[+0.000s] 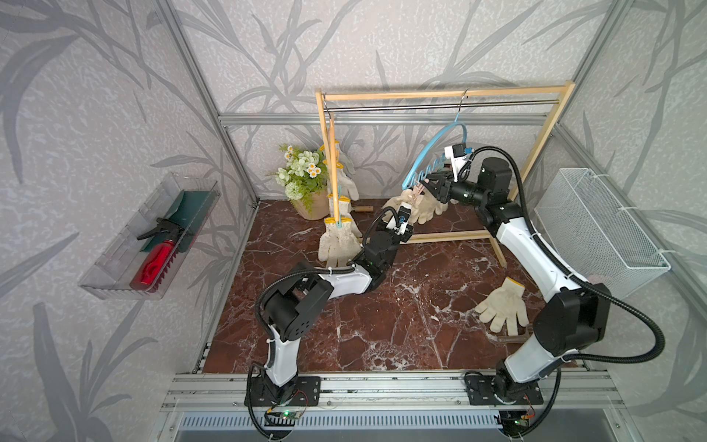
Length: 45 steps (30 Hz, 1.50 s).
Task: Clip the gloves onto a hanger to dry
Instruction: Clamp the glove onto the hanger.
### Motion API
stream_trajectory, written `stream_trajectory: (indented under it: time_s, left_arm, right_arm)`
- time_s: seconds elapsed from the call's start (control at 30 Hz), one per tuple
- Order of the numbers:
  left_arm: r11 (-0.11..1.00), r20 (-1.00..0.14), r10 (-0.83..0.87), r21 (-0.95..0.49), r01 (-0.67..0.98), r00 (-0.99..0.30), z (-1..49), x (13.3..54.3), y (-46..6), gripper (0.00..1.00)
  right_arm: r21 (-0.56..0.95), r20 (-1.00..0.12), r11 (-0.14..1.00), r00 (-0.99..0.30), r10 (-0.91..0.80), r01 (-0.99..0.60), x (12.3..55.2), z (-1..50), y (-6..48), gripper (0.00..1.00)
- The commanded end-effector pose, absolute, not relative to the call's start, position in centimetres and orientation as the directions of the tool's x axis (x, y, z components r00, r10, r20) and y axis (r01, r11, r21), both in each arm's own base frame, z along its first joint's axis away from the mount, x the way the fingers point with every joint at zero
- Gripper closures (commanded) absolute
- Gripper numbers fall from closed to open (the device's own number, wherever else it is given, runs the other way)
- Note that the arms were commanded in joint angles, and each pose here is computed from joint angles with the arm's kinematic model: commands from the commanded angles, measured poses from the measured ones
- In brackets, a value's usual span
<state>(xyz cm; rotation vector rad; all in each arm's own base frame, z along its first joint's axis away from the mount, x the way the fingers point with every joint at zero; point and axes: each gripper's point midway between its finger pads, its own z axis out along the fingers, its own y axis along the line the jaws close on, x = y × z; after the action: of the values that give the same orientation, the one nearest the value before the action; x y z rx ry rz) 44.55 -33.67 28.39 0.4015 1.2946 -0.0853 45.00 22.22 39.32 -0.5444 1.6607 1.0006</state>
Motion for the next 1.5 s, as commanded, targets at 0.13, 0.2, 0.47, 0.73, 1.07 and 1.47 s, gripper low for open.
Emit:
stream_trajectory:
  time_s: [0.13,0.2,0.47,0.73,1.07,1.47]
  left_arm:
    - [0.929,-0.918,0.114,0.234,0.286,0.380,33.2,43.3,-33.7,1.00]
    - [0.928,-0.916,0.116,0.238,0.288,0.383,33.7,43.1,-33.8,1.00]
    - [0.920,-0.913,0.113,0.246,0.306,0.392,34.9,43.0,-34.3,1.00]
    - [0.918,-0.923,0.120,0.244,0.313,0.365,33.4,43.1,-34.4,1.00]
    - [0.917,-0.933,0.109,0.228,0.328,0.343,32.8,42.8,-34.2,1.00]
    - [0.917,-0.939,0.090,0.208,0.340,0.333,32.7,42.6,-34.4,1.00]
  right_arm:
    - [0.309,-0.950,0.526,-0.283,0.131,-0.792,44.9,40.9,22.3,0.81]
    - [0.312,-0.949,0.526,-0.287,0.131,-0.791,44.9,40.8,22.3,0.81]
    - [0.310,-0.950,0.527,-0.285,0.131,-0.791,45.1,40.7,22.3,0.79]
    - [0.298,-0.954,0.541,-0.265,0.140,-0.787,45.1,41.2,22.0,0.55]
    - [0.287,-0.958,0.576,-0.232,0.169,-0.766,44.3,41.7,20.6,0.42]
    - [0.175,-0.984,0.652,-0.108,0.141,-0.738,40.2,43.0,18.6,0.37]
